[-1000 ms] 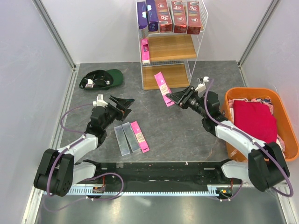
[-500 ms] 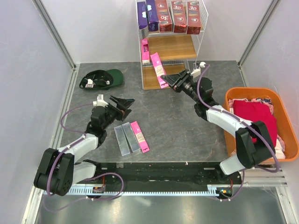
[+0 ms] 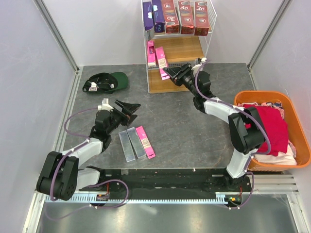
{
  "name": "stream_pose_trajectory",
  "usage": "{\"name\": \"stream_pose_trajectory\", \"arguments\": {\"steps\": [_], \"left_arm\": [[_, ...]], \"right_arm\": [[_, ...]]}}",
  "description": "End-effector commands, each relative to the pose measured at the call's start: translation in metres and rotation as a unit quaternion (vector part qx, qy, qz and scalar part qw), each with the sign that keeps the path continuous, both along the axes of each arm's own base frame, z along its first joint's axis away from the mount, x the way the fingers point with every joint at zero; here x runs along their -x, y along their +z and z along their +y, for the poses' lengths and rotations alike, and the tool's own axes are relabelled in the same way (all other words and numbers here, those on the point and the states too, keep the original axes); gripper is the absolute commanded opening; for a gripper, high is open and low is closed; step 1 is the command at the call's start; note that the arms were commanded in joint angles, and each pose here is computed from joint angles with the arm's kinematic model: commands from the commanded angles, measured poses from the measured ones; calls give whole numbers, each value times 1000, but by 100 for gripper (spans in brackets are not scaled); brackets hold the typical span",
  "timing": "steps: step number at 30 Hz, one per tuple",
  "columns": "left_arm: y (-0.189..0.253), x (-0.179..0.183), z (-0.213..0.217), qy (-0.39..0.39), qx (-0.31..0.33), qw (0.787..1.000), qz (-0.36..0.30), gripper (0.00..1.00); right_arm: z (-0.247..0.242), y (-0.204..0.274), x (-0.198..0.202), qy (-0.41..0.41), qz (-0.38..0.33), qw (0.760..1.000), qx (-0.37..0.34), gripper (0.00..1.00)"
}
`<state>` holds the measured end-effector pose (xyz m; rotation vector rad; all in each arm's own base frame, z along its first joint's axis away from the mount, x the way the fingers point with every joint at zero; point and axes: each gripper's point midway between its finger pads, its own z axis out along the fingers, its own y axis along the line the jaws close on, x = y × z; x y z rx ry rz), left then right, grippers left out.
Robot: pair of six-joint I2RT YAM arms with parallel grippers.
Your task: Place and organize the toothpastes onto the shelf
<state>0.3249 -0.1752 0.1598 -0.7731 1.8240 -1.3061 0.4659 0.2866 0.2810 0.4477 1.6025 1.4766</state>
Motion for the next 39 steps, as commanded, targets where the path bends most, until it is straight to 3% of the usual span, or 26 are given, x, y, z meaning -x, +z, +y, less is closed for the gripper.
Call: {"name": "stream_pose_trajectory", "arguments": {"steps": [1,13,22,25,26,31,39], "left_arm": [[22,-9,-3,-10,-2,999,-39,100],[16,-10,-10,-29,9,999,-29,100],[14,-11,-10,-29,9,999,-27,100],[14,-11,-11,-31,10,999,-27,100],[13,-11,-11,-32,10,999,-26,100],[14,-11,-12,-36,9,999,-27,100],[13,-12,-17,-51,10,998,-26,100]], "right_arm": [[-2,52,-18,-16,-62,997,-48,22],[12,41,-61,-20,-31,996,-78,25],[12,36,-73,-47,-18,997,-65,34],[17,29,-75,-43,-8,998,-55,40],[19,23,-75,-42,2,998,-50,51],[17,6,-69,-39,21,999,-30,76],[13,-5,-53,-33,36,999,-5,86]]}}
